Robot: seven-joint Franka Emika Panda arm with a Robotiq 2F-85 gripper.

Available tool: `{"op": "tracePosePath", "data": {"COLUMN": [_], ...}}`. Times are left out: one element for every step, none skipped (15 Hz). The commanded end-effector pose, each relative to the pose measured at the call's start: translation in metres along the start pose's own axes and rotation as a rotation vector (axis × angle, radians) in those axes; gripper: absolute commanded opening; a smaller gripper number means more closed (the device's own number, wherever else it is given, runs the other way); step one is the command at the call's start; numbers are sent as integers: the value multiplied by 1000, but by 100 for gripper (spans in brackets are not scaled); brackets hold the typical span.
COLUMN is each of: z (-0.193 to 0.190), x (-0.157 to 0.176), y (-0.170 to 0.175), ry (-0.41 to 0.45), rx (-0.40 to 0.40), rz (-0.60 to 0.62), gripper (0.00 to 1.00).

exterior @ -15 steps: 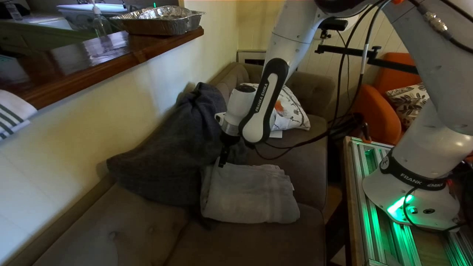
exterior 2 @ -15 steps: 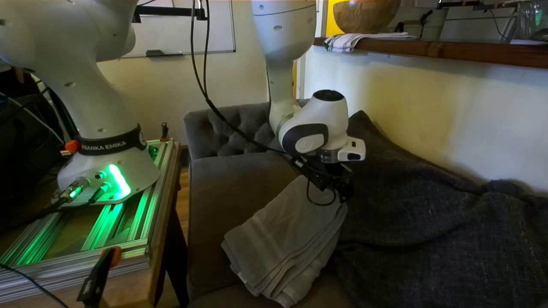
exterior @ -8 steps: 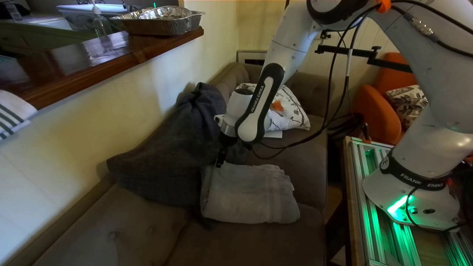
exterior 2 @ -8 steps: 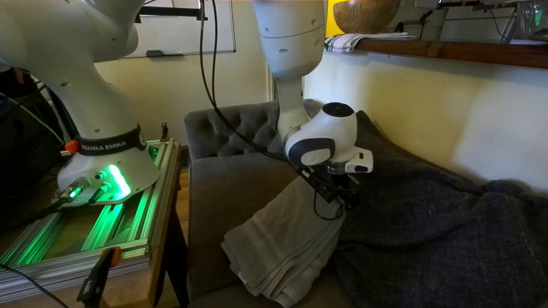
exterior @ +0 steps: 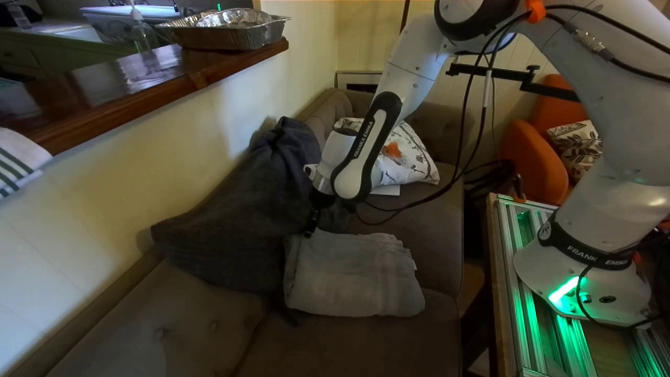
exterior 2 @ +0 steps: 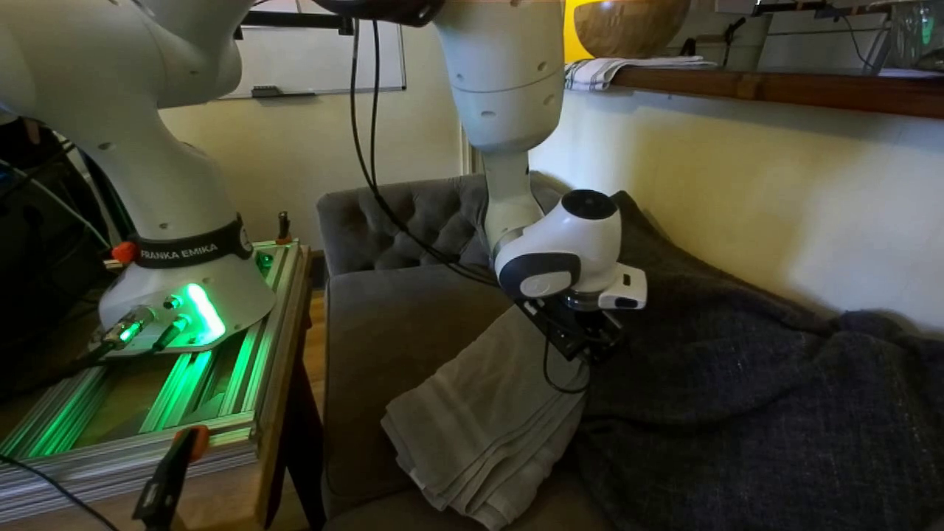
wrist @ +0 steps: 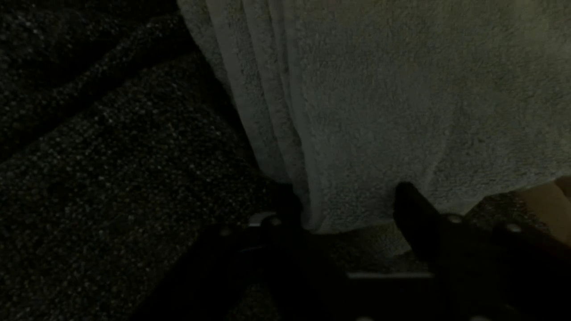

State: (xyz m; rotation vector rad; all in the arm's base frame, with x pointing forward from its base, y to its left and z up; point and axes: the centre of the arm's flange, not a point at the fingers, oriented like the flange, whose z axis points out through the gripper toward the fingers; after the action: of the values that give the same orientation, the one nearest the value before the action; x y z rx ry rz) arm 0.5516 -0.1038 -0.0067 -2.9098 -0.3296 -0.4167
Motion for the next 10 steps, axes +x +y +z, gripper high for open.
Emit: {"op": "tracePosePath", "data": {"z": [8, 3, 0, -8, -16, -24, -34, -42, -52, -63], "x": [1, 1, 1, -1, -4, -6, -8, -8, -6, -3], "y": [5, 4, 2, -2, -5, -9, -15, -21, -30, -40], "ry": [-37, -60, -86, -114, -141, -165, -188, -200, -208, -216], "rx": [14, 4, -4, -4, -16, -18, -22, -4, 27, 85], "rz": [-12, -4, 9, 29, 47, 70, 96, 119, 135, 141], "gripper": [31, 23, 17, 9, 3, 0, 0, 0, 1, 2]}}
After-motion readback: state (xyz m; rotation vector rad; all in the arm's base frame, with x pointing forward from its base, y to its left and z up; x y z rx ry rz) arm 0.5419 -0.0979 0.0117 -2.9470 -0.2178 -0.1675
